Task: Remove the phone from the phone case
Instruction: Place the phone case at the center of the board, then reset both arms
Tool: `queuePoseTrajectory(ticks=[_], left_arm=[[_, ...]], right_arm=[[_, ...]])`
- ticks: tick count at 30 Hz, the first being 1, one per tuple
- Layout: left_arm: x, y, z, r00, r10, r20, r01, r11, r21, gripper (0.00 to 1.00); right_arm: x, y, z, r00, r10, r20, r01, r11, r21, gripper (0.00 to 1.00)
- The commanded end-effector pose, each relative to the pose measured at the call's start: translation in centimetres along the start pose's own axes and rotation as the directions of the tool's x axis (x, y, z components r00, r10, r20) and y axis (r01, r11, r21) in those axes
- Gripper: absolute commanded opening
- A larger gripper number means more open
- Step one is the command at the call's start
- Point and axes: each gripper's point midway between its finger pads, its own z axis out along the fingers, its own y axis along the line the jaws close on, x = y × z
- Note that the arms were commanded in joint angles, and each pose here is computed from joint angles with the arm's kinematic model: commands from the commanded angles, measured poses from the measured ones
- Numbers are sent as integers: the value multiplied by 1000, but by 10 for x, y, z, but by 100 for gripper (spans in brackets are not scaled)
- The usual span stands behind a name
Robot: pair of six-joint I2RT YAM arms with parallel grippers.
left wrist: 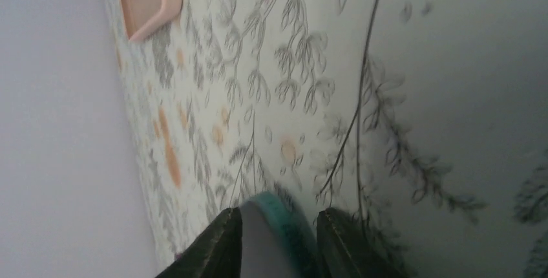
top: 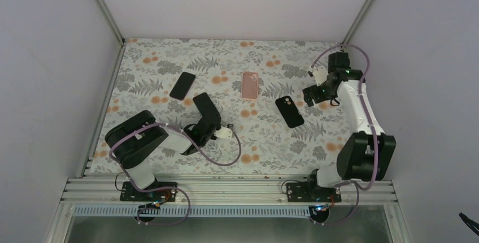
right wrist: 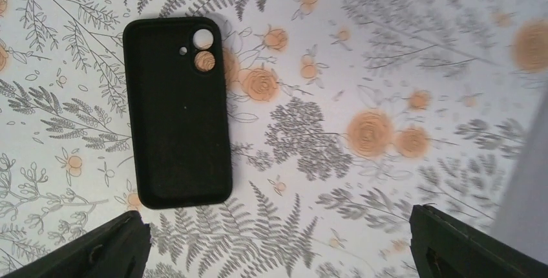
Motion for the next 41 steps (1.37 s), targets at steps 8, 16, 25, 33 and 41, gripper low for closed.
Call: queuePoseTrajectory(ticks=[8,16,25,33,41], left_arm=[[-37,-98,-65,988,-93,123,-17,726,687,100],[-78,41,-136,906,-380,185,129,666,735,100],[73,235,-143,699,-704,128,655,702,280,100],[206,253,-185,458,-877,147,889,454,-61,100],[228,240,-195,314,-927,207,949,309,-57,100]], right_arm=[[-10,-5,-113,975,-127,184,96,981,170,100],[-16,-38,-150,882,-84,463,-137,895,425,100],[-2,-45,-141,772,63,633,-378,846,377,100],[10,-34,-119,719,98,688,-403,866,298,100],[7,-29,-117,713,109,693,-393,880,266,100]])
